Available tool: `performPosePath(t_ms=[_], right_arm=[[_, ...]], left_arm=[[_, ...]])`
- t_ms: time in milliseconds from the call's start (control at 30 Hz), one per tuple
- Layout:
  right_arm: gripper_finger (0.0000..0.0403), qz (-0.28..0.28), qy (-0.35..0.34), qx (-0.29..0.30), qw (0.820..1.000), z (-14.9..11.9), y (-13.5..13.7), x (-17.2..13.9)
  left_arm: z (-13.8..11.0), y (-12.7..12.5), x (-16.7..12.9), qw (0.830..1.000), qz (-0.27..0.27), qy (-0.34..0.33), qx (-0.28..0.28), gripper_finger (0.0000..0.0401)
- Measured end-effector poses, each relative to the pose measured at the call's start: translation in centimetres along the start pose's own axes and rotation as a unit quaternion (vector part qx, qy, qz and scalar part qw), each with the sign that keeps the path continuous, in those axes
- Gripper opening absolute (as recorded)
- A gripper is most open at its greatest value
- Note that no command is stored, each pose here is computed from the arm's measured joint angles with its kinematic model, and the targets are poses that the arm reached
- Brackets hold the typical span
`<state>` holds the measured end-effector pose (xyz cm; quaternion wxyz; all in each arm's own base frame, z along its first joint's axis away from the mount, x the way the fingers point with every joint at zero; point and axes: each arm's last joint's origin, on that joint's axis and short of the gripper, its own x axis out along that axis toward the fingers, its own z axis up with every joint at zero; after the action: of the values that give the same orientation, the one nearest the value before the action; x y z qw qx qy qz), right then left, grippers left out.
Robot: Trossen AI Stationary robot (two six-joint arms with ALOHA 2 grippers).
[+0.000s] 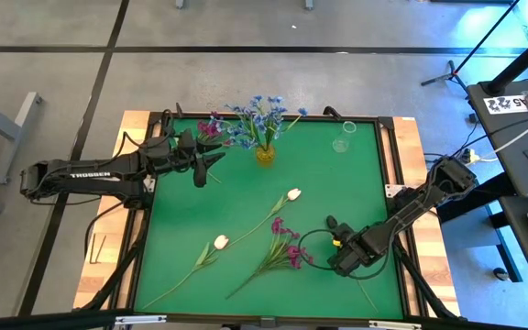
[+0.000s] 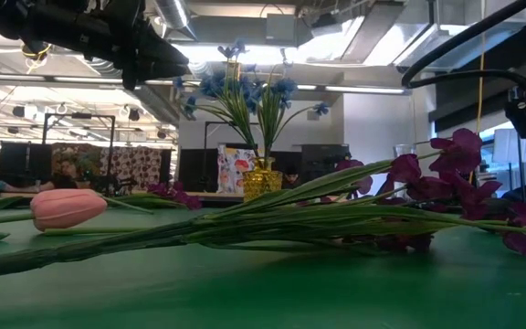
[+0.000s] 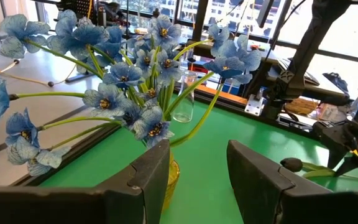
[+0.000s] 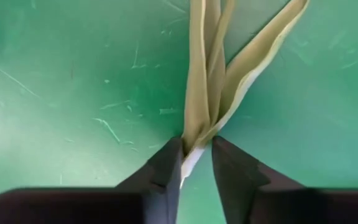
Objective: Sort flowers into vase by color
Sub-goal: Put the bottom black flower into the transparent vase
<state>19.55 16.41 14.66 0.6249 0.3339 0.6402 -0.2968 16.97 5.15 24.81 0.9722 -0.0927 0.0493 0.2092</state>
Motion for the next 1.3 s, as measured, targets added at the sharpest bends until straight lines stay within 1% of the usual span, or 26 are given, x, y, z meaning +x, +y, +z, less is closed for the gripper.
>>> performPosePath(t_ms=[267,333,567,767,900,1033,1167,1300], right_arm=[[0.0017,0.001,-0.012,0.0,1.0,0.1,0.0,0.0],[0.0007,0.002,-0.022,-0.001,1.0,0.1,0.0,-0.1],[0.0012,0.004,-0.051,-0.001,0.999,0.3,0.0,-0.2],[0.0004,0.032,-0.112,0.001,0.993,0.6,0.4,-1.7],[0.0003,0.038,-0.158,0.003,0.987,0.8,0.3,-3.2],[0.0002,0.048,-0.212,0.006,0.976,1.0,0.0,-4.6],[0.0001,0.062,-0.264,0.011,0.963,1.3,-0.4,-5.7],[0.0001,0.075,-0.317,0.016,0.945,1.6,-0.8,-6.6]], left_arm=[[0.0,0.0,0.0,1.0,0.0,0.0,0.0,0.0156],[0.0,0.0,0.0,1.0,0.0,0.0,0.0,0.0156],[0.0,0.0,0.0,1.0,0.0,0.0,0.0,0.0156],[0.1,0.0,0.0,1.0,-0.001,-0.004,-0.001,0.0156],[0.1,0.0,0.0,1.0,-0.001,-0.007,-0.001,0.0156],[0.1,0.0,0.0,1.0,-0.001,-0.007,-0.001,0.0156],[0.1,0.0,0.0,1.0,-0.001,-0.007,-0.001,0.0156],[0.1,0.0,0.0,1.0,-0.001,-0.007,-0.001,0.0156]])
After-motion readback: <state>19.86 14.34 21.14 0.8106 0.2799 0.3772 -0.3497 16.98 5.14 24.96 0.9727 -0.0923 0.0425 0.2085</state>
